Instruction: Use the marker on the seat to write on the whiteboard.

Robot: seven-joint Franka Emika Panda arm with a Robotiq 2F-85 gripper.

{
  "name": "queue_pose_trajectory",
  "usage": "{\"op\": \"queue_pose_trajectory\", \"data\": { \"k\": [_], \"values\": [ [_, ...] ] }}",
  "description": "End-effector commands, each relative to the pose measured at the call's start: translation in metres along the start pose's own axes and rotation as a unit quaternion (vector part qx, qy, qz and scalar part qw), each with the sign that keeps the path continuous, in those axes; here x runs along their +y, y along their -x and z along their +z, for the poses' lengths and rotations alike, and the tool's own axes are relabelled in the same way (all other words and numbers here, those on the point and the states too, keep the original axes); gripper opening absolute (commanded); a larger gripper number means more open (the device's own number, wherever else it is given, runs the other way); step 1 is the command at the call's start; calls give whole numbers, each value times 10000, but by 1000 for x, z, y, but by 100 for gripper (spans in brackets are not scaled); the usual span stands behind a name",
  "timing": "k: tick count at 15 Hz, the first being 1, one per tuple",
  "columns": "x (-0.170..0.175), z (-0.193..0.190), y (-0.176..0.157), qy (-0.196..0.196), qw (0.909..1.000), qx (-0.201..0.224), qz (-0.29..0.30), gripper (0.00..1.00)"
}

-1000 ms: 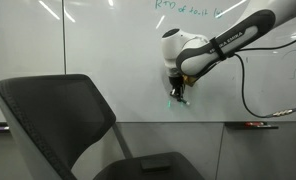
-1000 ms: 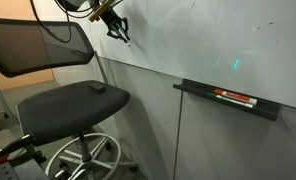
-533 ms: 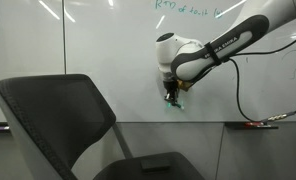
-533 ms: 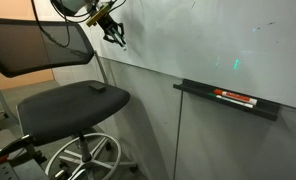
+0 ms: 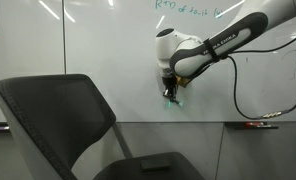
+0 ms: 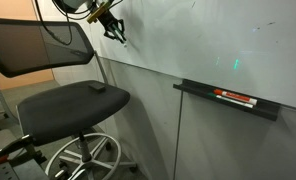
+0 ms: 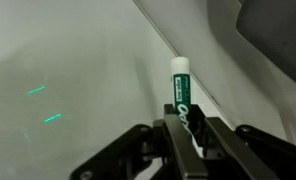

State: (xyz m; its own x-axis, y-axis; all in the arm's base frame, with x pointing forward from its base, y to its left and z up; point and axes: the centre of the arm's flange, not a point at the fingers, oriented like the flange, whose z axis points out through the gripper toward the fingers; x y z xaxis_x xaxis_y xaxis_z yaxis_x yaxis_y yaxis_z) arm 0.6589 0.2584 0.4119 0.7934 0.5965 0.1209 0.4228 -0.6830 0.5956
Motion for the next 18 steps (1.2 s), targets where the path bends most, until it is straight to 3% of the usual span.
{"op": "queue_pose_trajectory", "data": {
  "k": [1, 8, 15, 18],
  "values": [
    [4, 2, -12, -262, 9996, -69, -13, 5],
    [4, 19, -13, -567, 9974, -442, -11, 5],
    [25, 43, -11, 168, 9993, 322, 34, 5],
    [24, 47, -6, 282, 9992, 284, 91, 5]
  ]
}}
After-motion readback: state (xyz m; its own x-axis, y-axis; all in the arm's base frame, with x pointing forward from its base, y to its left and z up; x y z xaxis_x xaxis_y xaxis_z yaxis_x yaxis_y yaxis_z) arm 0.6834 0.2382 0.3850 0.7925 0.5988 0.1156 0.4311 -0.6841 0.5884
